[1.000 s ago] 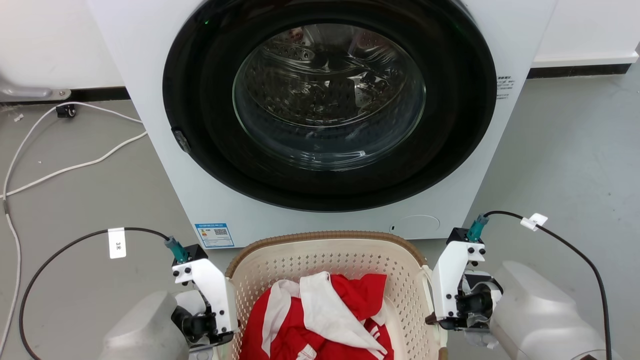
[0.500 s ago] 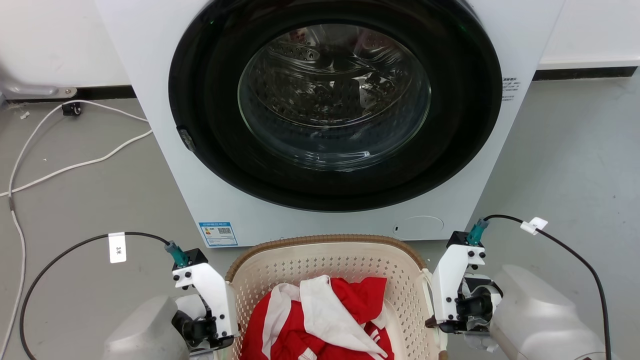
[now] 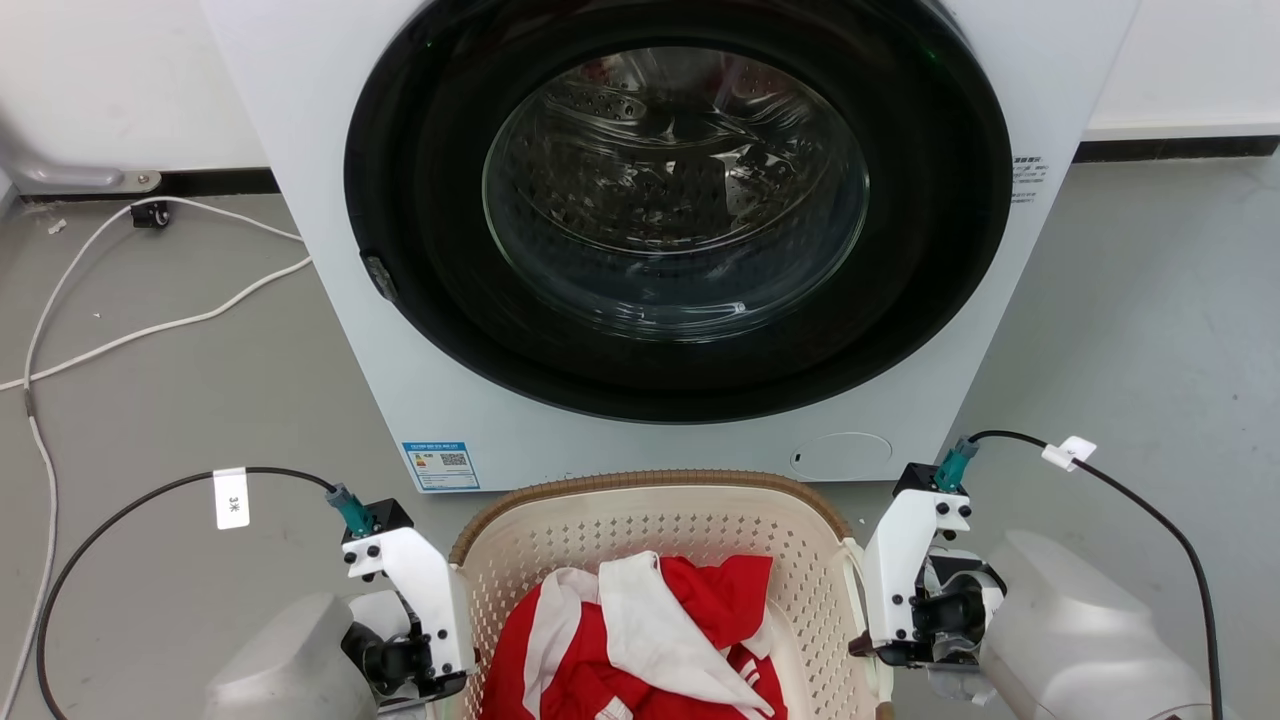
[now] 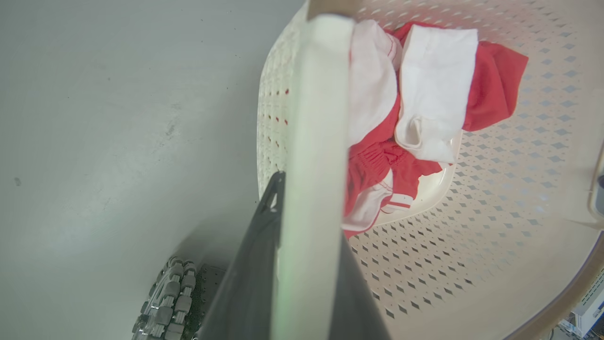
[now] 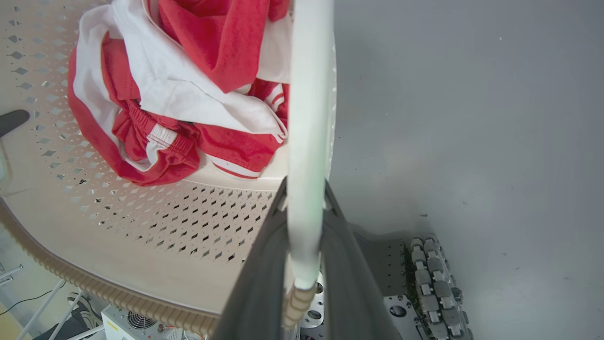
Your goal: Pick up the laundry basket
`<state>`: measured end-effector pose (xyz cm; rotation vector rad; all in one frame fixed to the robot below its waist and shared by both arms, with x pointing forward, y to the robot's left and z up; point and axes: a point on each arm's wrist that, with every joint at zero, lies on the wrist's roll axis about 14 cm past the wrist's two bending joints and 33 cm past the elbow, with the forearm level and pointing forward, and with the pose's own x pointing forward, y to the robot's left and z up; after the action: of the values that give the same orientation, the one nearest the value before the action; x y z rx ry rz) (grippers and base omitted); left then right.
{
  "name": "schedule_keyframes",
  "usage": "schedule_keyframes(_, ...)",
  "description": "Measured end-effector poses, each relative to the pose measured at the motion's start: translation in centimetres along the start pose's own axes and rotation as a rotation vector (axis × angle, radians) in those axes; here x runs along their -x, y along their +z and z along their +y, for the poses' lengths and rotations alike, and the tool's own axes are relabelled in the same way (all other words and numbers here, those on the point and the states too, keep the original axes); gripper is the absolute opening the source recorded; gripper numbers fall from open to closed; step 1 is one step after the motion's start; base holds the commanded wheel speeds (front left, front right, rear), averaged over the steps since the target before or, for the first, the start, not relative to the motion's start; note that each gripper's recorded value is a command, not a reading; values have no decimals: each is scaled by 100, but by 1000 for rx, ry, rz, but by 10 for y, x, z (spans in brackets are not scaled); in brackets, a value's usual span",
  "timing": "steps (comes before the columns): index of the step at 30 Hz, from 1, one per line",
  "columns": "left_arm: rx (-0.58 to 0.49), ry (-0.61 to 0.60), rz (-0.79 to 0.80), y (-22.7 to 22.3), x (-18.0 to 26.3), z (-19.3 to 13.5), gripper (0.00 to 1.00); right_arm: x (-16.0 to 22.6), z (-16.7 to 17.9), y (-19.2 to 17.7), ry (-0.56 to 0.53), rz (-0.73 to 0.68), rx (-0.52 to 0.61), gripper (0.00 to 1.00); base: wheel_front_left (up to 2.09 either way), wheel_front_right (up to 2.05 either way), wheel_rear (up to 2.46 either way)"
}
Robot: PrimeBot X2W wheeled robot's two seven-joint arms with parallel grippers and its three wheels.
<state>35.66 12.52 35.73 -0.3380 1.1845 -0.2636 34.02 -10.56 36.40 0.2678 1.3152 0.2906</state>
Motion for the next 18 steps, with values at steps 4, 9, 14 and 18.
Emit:
schedule_keyframes(4, 3, 0, 0, 0, 0, 1, 0, 0, 0, 0, 2, 2, -2, 0, 0, 0, 0)
schedule_keyframes(9, 8, -1, 0, 0, 0, 1, 0, -1, 0, -1, 5, 3, -6, 0, 0, 0, 0)
schedule_keyframes(14, 12, -4, -5, 1, 0, 0, 0, 0, 0, -1, 7, 3, -11, 0, 0, 0, 0)
schedule_keyframes(18, 14, -6, -6, 1, -1, 0, 0, 0, 0, -1, 7, 5, -12, 0, 0, 0, 0)
